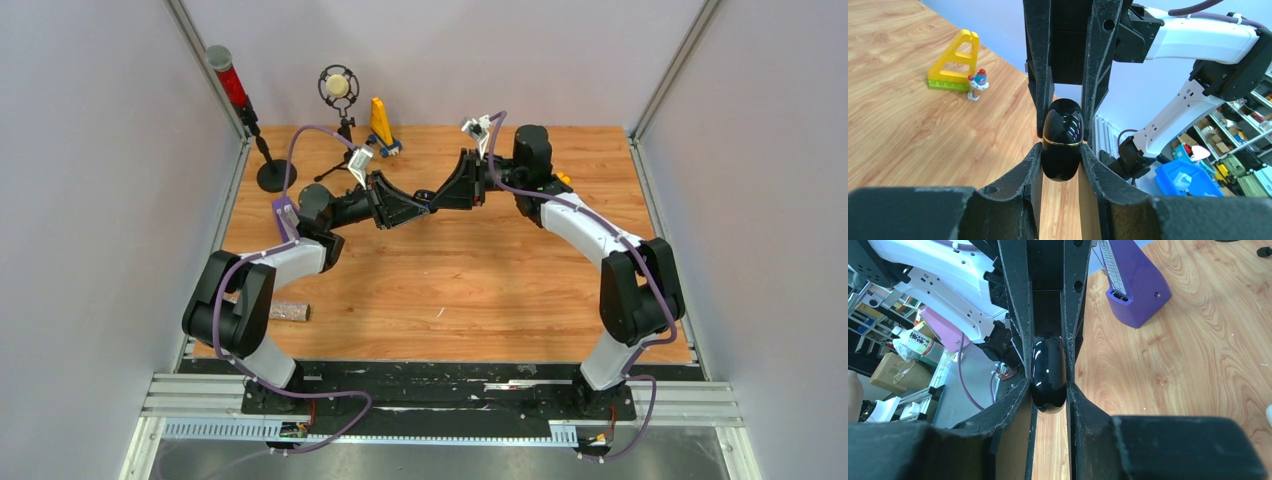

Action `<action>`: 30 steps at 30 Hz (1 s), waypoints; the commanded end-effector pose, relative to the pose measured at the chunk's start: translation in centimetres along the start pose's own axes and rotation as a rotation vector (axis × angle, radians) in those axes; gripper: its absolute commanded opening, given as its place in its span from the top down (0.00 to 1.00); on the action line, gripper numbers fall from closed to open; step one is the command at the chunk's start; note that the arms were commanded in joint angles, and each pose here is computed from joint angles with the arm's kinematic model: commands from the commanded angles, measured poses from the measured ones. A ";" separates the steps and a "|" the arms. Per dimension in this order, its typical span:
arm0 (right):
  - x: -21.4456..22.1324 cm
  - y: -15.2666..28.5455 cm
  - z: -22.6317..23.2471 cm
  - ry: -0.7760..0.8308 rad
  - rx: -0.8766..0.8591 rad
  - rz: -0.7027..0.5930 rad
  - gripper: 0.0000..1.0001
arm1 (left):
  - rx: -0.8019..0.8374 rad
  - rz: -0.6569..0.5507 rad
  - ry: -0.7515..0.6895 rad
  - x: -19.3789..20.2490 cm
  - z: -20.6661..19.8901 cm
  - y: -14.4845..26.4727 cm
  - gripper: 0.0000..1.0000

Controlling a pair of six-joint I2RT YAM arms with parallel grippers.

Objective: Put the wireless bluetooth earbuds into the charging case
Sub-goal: Place the charging case at the center of the board.

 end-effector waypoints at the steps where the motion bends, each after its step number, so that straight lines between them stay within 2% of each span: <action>1: -0.5 -0.9 0.7 0.034 -0.032 0.020 0.78 | 0.012 -0.033 -0.066 -1.2 -0.5 -0.6 0.93; 3: -0.6 -0.8 0.8 0.042 -0.026 0.022 0.78 | 0.010 -0.032 -0.069 -1.2 -0.5 -0.6 0.81; 5: -0.9 -0.7 0.9 0.050 -0.021 0.021 0.79 | 0.008 -0.031 -0.069 -1.2 -0.5 -0.6 0.65; 6: -1.1 -0.6 1.0 0.054 -0.017 0.019 0.80 | 0.007 -0.031 -0.071 -1.2 -0.5 -0.5 0.61; 7: -1.2 -0.6 1.0 0.055 -0.016 0.018 0.80 | 0.006 -0.030 -0.070 -1.2 -0.5 -0.5 0.51; 11: -1.9 0.2 1.1 0.063 -0.004 0.010 0.80 | 0.003 -0.027 -0.075 -1.3 -0.6 -0.5 0.22; 15: -2.7 1.5 1.1 0.079 0.022 -0.005 0.79 | -0.006 -0.026 -0.084 -1.4 -0.4 -0.4 0.02; 18: -2.9 2.9 0.6 0.083 0.056 -0.012 0.79 | -0.025 -0.025 -0.096 -1.6 0.1 -0.2 0.00; 24: -1.9 6.7 -2.5 0.048 0.165 -0.013 0.78 | -0.161 -0.003 -0.142 -2.1 2.7 1.8 0.00; 29: 1.1 8.7 -7.0 -0.047 0.302 0.072 0.78 | -0.269 0.061 -0.303 -2.8 4.6 4.3 0.00; 30: 1.9 8.9 -7.9 -0.064 0.313 0.099 0.78 | -0.292 0.084 -0.299 -2.9 4.7 4.8 0.00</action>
Point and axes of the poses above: each gripper's point midway between its finger pads, its own y axis back along the fingers, its own z axis along the line the jaws close on, x = y × z, the point moved 2 cm from there along y, back along the fingers, and after that the axes turned 6 degrees about y, right-handed, at the moved point
